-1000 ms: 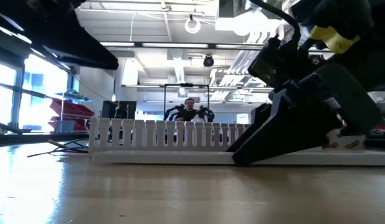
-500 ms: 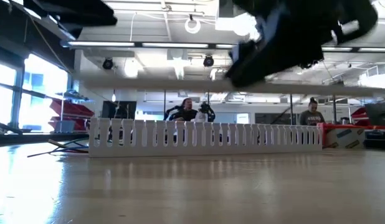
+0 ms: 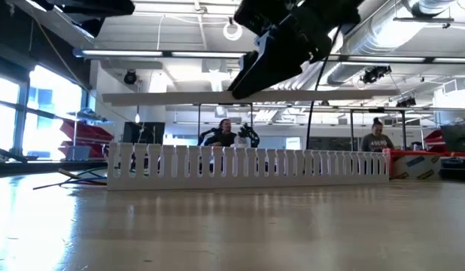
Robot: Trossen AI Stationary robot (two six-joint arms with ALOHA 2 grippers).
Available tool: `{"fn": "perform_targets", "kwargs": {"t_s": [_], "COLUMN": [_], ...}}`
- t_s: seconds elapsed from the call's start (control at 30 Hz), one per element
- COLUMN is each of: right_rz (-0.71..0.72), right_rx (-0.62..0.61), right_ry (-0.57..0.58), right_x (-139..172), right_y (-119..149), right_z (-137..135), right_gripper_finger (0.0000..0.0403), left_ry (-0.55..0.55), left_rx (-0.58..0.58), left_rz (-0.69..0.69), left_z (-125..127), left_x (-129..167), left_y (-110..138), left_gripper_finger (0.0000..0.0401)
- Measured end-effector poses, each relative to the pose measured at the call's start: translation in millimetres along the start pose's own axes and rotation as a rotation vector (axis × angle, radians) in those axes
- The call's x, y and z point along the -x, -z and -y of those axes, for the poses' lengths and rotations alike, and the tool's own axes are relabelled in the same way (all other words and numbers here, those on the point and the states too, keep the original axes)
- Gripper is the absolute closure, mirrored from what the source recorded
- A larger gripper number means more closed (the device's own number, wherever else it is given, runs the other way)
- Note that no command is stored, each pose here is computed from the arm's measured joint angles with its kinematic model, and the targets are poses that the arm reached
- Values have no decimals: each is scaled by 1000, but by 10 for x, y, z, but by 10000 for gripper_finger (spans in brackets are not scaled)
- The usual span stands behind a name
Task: Ziptie cables
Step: Close the white cable duct lid
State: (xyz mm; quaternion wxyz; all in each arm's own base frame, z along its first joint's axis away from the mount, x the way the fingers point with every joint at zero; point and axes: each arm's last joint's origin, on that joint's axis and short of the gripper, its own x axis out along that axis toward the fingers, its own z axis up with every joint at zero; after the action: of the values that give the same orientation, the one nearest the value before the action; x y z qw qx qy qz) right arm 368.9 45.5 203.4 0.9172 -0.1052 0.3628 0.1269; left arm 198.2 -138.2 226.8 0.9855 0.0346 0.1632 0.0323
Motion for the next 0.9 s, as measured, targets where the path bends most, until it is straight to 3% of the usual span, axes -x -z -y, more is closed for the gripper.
{"fn": "perform_targets", "kwargs": {"t_s": [0.3, 0.9], "right_rz": [-12, -37], "right_rx": [-5, -27], "right_ry": [-84, -57], "right_x": [-262, -142], "right_y": [149, 153], "right_z": [112, 227], "right_gripper_finger": [184, 184], "left_ry": [-37, -36], "left_rx": [20, 74], "left_rz": [-85, -105], "left_z": [-60, -176], "left_x": [-41, -103], "left_y": [97, 345], "left_gripper_finger": [401, 401]}}
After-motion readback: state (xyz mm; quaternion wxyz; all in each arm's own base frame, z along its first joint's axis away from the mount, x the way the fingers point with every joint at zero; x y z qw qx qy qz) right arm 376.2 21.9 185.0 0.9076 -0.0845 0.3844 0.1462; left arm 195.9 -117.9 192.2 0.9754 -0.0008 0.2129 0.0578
